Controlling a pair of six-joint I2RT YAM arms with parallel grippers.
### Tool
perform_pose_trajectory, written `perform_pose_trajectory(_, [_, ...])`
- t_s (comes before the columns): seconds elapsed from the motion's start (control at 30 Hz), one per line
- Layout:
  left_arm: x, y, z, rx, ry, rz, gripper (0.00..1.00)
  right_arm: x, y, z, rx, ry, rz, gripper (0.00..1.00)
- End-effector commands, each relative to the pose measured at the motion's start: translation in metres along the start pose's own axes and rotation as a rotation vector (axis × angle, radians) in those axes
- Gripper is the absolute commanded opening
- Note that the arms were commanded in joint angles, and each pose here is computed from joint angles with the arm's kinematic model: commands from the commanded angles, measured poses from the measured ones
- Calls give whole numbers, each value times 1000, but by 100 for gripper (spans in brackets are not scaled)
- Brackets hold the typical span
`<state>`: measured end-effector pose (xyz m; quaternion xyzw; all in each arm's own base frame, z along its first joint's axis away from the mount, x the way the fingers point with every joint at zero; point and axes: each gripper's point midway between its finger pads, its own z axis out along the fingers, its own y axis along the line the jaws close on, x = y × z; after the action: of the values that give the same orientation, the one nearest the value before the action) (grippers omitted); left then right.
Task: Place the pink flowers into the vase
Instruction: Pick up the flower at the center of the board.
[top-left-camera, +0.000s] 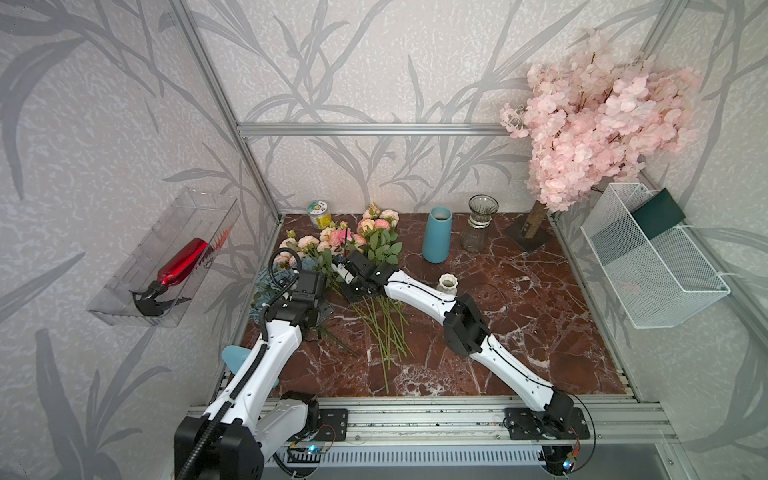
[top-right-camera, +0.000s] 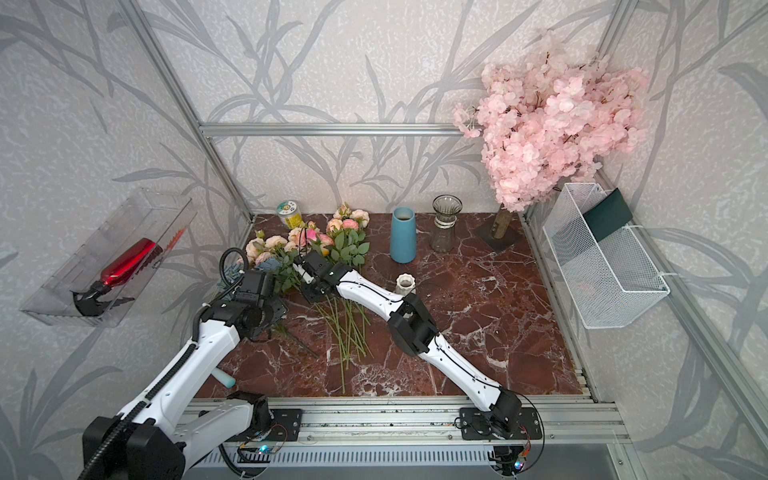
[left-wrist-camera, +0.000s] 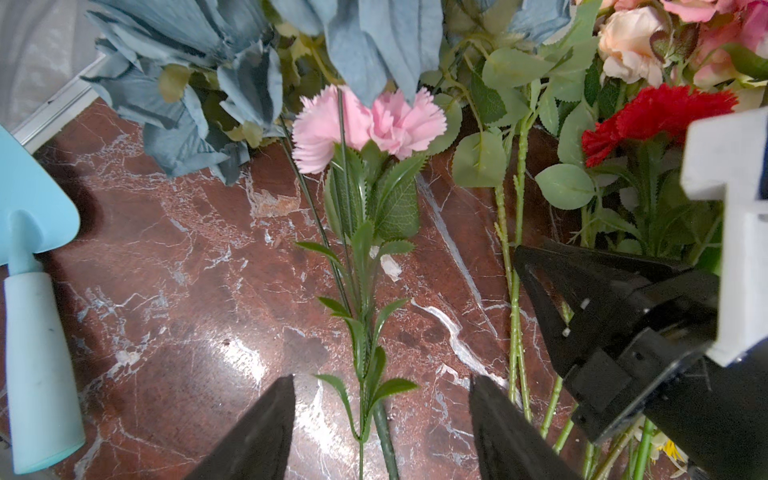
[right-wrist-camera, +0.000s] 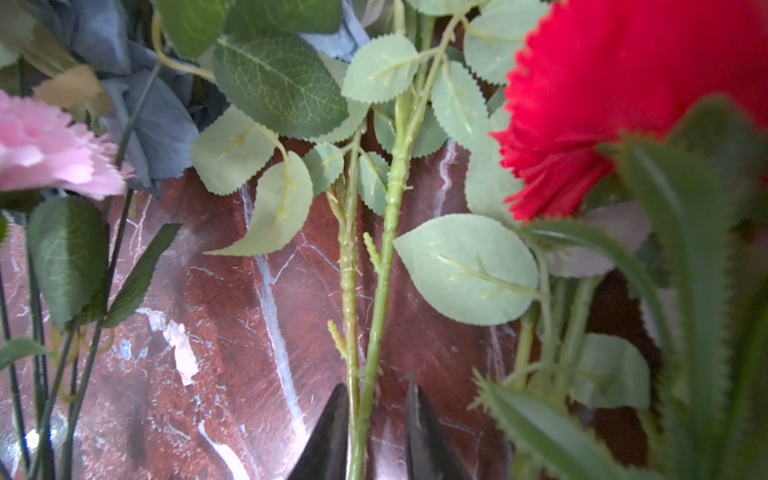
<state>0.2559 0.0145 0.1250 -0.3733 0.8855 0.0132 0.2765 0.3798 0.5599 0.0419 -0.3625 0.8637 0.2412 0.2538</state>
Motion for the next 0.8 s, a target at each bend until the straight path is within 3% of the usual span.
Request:
perform_pose_trajectory(0.0, [-7, -2, -4, 6, -34, -3, 68, -1, -4, 5, 5, -9, 4, 25])
perform_pose_trajectory(0.5, [-12, 0, -9, 14, -65, -7, 68, 9, -8, 17, 17, 10, 3, 24])
perform_pose_trajectory(0.63, [-10, 1, -8, 11, -62, -7, 68, 11, -8, 18, 10, 14, 6, 12])
perform_pose_trajectory(0.77, [-10, 1, -7, 11, -62, -6, 68, 9, -6, 16, 3, 11, 7, 6])
